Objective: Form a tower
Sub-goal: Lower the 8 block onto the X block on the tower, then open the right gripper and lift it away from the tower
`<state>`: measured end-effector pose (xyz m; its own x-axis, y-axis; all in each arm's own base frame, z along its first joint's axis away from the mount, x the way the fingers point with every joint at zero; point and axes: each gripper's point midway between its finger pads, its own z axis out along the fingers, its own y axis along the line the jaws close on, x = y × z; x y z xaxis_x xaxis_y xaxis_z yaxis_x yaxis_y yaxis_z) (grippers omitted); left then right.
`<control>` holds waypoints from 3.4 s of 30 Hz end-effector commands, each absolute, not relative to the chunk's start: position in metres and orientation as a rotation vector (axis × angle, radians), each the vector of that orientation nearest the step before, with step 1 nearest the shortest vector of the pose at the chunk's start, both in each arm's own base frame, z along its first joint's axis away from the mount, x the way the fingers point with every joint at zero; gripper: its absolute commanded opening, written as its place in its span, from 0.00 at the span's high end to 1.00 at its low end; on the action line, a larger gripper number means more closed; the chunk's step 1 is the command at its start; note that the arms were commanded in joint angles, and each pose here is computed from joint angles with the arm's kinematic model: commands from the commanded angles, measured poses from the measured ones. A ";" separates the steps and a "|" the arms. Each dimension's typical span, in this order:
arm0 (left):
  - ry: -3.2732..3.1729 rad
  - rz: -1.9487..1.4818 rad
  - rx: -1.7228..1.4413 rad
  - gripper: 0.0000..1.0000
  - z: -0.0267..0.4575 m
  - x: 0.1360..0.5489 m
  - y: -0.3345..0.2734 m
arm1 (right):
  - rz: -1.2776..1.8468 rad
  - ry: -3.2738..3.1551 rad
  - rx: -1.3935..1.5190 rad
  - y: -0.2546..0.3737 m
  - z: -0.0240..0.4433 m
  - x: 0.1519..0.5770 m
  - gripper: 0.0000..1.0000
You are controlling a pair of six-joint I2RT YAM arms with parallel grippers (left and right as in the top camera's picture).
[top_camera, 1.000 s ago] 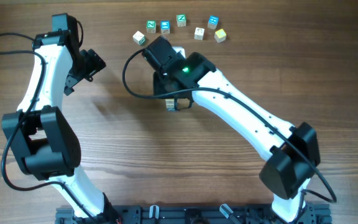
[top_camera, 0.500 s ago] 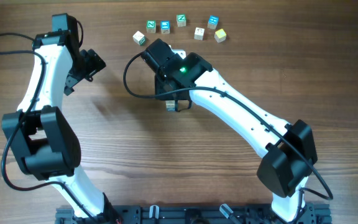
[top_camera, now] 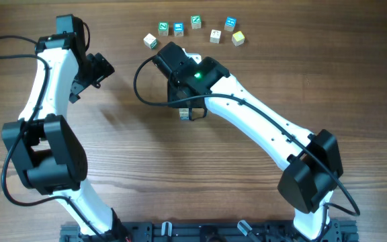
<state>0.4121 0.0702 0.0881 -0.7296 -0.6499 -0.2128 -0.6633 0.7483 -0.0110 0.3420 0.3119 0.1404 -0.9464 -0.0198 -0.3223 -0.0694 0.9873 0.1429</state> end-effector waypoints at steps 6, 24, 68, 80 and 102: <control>2.698 0.099 -1.032 0.00 0.105 0.416 0.073 | 0.199 2.799 -0.042 0.314 0.137 0.344 0.71; 2.698 0.099 -1.032 0.00 0.105 0.416 0.073 | 0.206 2.793 -0.044 0.315 0.137 0.345 0.62; 2.698 0.099 -1.033 0.00 0.105 0.416 0.073 | 0.210 2.784 -0.038 0.316 0.125 0.347 0.66; 2.698 0.099 -1.033 0.00 0.105 0.416 0.073 | 0.217 2.778 -0.041 0.317 0.126 0.349 0.29; 2.698 0.099 -1.032 0.00 0.105 0.416 0.073 | 0.121 2.711 0.248 0.187 0.130 0.443 0.00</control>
